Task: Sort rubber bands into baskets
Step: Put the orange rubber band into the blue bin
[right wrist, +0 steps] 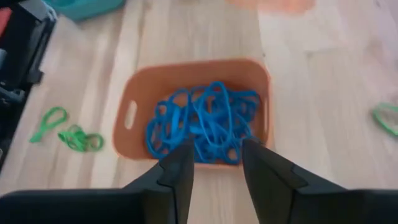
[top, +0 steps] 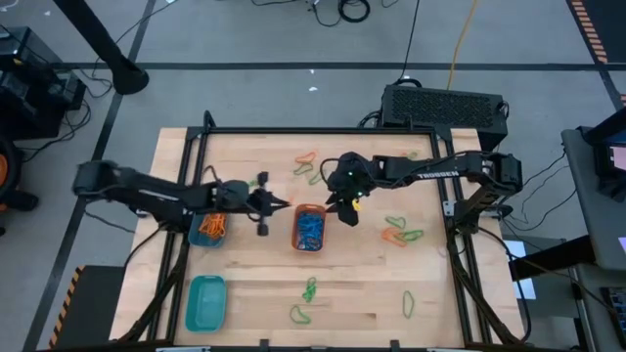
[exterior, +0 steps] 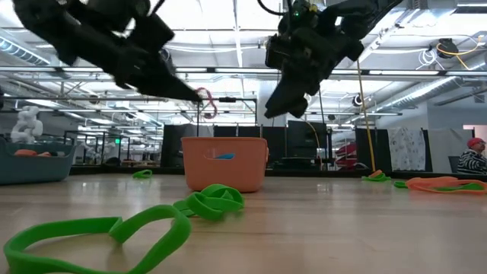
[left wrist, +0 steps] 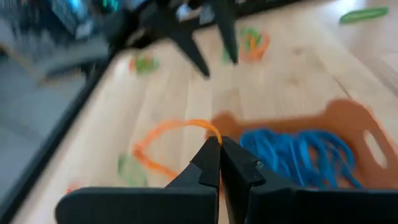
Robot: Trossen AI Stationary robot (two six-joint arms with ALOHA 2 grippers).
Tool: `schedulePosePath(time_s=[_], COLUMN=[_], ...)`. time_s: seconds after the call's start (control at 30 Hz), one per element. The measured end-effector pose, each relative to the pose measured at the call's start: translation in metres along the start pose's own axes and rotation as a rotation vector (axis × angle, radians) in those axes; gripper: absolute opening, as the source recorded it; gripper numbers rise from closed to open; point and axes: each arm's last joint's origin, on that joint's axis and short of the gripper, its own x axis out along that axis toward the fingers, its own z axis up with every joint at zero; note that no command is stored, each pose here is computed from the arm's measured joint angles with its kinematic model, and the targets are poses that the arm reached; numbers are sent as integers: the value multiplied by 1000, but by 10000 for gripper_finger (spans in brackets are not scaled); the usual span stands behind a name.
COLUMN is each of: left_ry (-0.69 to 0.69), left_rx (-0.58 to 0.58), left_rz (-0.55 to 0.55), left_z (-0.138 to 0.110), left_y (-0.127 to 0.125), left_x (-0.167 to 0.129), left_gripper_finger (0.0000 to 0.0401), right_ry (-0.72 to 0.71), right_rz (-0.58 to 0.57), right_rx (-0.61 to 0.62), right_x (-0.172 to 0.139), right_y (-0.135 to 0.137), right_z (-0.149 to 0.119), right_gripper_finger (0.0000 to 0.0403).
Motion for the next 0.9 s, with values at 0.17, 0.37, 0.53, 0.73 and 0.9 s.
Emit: schedulePosePath(time_s=[0.17,0.37,0.53,0.73,0.9], left_ry=[254,618,846,1053,1099], left_rx=[-264,-599,-746,-896,-887], left_rz=[-1,67,192,243,237], left_z=[11,19,20,2,-8], left_y=[-3,-5,-3,-11,-15], left_x=[-44,-98,-127,-136,-135], left_gripper_finger=[5,4,4,4,15], right_ry=[27,29,37,45,45], right_rz=[-88,-89,-85,-75,-76], right_rx=[-17,-61,-56,-57,-61], right_x=[1,2,2,3,3], right_y=[1,3,4,7,6], right_z=[-3,-3,-4,-5,-5], right_gripper_finger=[130,130,130,130,130])
